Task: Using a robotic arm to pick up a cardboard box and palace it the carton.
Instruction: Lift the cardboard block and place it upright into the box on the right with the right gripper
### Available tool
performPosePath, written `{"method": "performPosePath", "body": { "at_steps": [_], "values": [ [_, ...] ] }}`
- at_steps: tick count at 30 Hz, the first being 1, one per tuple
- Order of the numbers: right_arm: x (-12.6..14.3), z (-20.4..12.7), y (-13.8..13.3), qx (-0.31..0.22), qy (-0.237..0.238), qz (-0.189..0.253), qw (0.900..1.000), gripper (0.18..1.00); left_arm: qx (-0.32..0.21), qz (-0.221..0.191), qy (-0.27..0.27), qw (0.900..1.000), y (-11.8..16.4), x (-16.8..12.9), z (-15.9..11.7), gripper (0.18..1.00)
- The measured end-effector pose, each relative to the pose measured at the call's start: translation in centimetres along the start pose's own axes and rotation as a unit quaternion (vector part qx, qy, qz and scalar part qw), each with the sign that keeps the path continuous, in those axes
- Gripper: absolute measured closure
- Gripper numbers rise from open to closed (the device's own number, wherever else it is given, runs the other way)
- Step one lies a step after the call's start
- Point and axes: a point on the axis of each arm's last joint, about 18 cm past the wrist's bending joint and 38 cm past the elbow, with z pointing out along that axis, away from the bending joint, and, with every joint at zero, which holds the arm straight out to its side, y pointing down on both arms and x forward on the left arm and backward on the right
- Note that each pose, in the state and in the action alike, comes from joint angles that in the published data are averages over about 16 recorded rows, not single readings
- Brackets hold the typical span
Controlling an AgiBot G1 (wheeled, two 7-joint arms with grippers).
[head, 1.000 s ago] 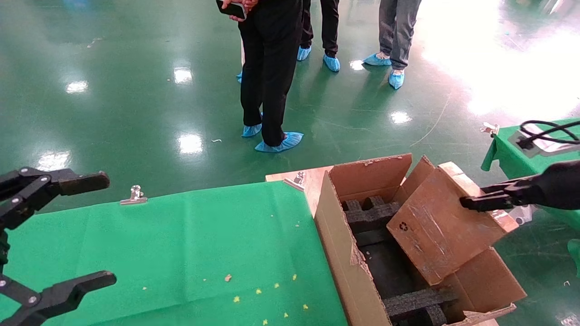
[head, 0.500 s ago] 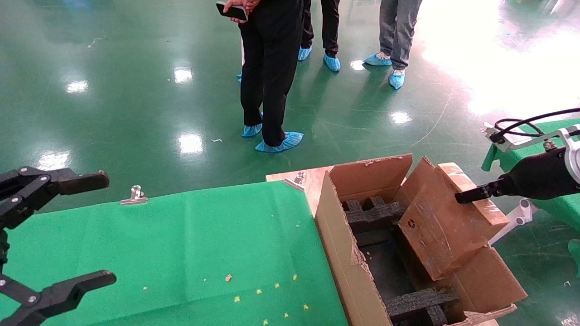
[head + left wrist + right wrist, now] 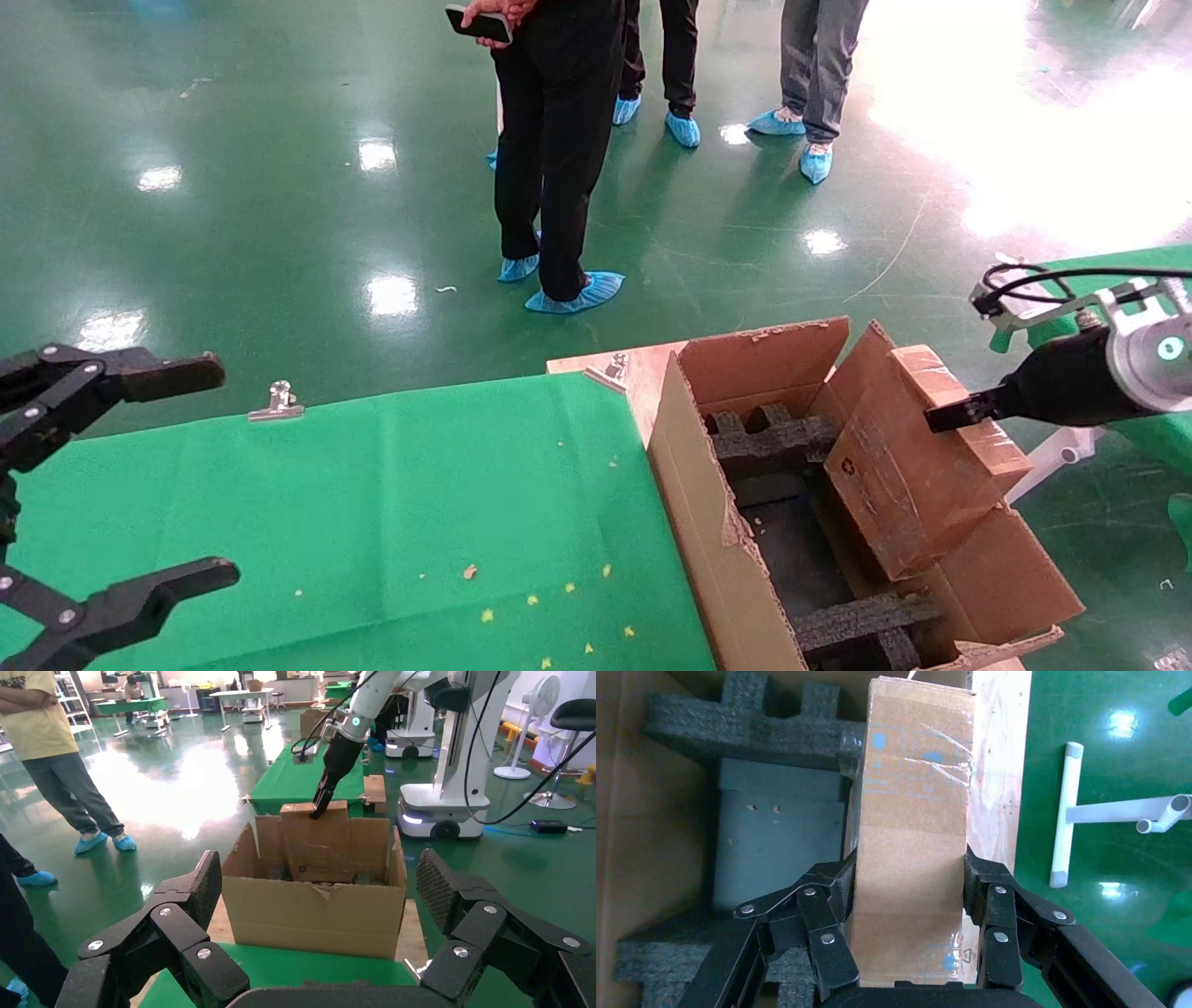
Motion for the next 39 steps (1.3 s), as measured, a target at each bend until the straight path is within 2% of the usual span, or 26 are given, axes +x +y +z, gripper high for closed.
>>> {"method": "performPosePath", "body": {
  "at_steps": [15,39],
  "values": [
    [-1.7,3.6,0.4,-0.001,0.011,-0.008,1.000,0.722,0.000,0.000,0.000,1.0000,0.0,0.0,0.0,0.184],
    [-3.3,8.9,2.4,-0.022,-0.008,-0.016,1.000,0.728,0.000,0.000,0.000,1.0000,0.0,0.0,0.0,0.184]
  ]
}}
